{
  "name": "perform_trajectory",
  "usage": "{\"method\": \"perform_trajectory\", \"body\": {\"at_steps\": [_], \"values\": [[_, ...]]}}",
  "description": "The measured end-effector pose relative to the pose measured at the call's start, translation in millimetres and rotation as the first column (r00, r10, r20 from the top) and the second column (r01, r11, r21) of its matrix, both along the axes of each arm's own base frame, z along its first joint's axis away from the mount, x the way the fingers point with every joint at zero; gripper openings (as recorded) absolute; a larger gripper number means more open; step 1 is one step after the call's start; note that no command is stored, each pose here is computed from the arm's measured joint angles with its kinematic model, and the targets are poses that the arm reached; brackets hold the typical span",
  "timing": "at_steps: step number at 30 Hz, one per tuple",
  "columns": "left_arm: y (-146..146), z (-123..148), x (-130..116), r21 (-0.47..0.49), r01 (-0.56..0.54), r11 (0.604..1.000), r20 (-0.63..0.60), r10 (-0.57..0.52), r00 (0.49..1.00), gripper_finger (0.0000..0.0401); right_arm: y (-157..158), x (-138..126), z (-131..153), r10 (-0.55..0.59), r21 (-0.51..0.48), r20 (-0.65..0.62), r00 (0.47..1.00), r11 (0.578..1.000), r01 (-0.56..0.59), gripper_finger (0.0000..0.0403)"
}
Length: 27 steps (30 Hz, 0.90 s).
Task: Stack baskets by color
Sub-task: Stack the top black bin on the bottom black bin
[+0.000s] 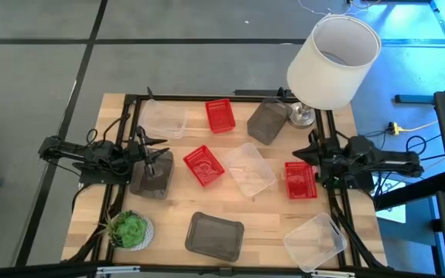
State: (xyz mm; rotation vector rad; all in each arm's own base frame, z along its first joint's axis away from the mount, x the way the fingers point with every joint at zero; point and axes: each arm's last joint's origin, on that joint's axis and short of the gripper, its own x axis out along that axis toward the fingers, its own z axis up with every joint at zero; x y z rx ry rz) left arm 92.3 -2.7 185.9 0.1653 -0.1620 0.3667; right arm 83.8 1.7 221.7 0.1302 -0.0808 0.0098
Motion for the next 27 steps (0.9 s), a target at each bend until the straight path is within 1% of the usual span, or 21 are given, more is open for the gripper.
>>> {"method": "perform_trajectory", "body": {"at_steps": [1, 5, 8, 10, 12, 14, 16, 18, 21, 23, 25, 27], "values": [[0.0, -0.1, 0.0, 0.0, 0.0, 1.0, 0.0, 0.0, 1.0, 0.0133, -0.1, -1.6, 6.8, -0.001, 0.007, -0.014, 1.0, 1.0, 0.001, 0.0006], [0.0, -0.1, 0.0, 0.0, 0.0, 1.0, 0.0, 0.0, 1.0, 0.0133, -2.1, -2.6, 35.3, -0.059, 0.128, -0.052, 0.997, 0.99, 0.065, 0.0005], [0.0, -0.1, 0.0, 0.0, -0.001, 1.0, 0.0, 0.001, 1.0, 0.0133, -1.7, 5.0, 56.2, -0.05, 0.174, -0.098, 0.994, 0.982, 0.067, 0.0003], [0.0, -0.1, 0.0, 0.0, 0.0, 1.0, 0.0, 0.0, 1.0, 0.0133, -1.2, 13.0, 70.9, -0.04, 0.199, -0.116, 0.992, 0.978, 0.062, 0.0004], [0.0, -0.1, 0.0, 0.0, 0.0, 1.0, 0.0, 0.0, 1.0, 0.0133, -1.0, 21.5, 87.1, -0.04, 0.199, -0.138, 0.99, 0.978, 0.068, 0.0002], [0.0, 0.0, 0.0, 0.0, 0.0, 1.0, 0.0, 0.0, 1.0, 0.0133, -0.8, 30.3, 98.6, -0.046, 0.19, -0.216, 0.975, 0.978, 0.088, 0.0002], [0.0, 0.0, 0.0, 0.0, 0.0, 1.0, 0.0, 0.0, 1.0, 0.0133, -1.4, 40.1, 107.2, -0.076, 0.19, -0.316, 0.946, 0.972, 0.141, 0.0002], [0.0, -0.1, 0.0, 0.0, 0.0, 1.0, 0.0, 0.0, 1.0, 0.0133, -1.9, 48.1, 113.0, -0.101, 0.17, -0.425, 0.899, 0.967, 0.189, 0.0002], [0.0, 0.0, 0.0, 0.0, 0.0, 1.0, 0.0, 0.0, 1.0, 0.0133, -1.7, 60.6, 121.3, -0.109, 0.131, -0.55, 0.828, 0.968, 0.214, 0.0002], [0.0, -0.2, 0.1, 0.0, 0.0, 1.0, -0.001, 0.0, 1.0, 0.0133, -1.1, 70.2, 124.6, -0.096, 0.114, -0.62, 0.779, 0.971, 0.211, 0.0006], [0.0, 0.0, 0.0, 0.0, 0.0, 1.0, 0.0, 0.0, 1.0, 0.0133, 0.2, 80.3, 130.6, -0.064, 0.101, -0.663, 0.746, 0.98, 0.174, 0.001], [0.0, -0.1, 0.0, 0.0, 0.0, 1.0, 0.0, 0.0, 1.0, 0.0133, 1.0, 88.9, 133.9, -0.051, 0.056, -0.71, 0.702, 0.99, 0.129, 0.0015]]}}
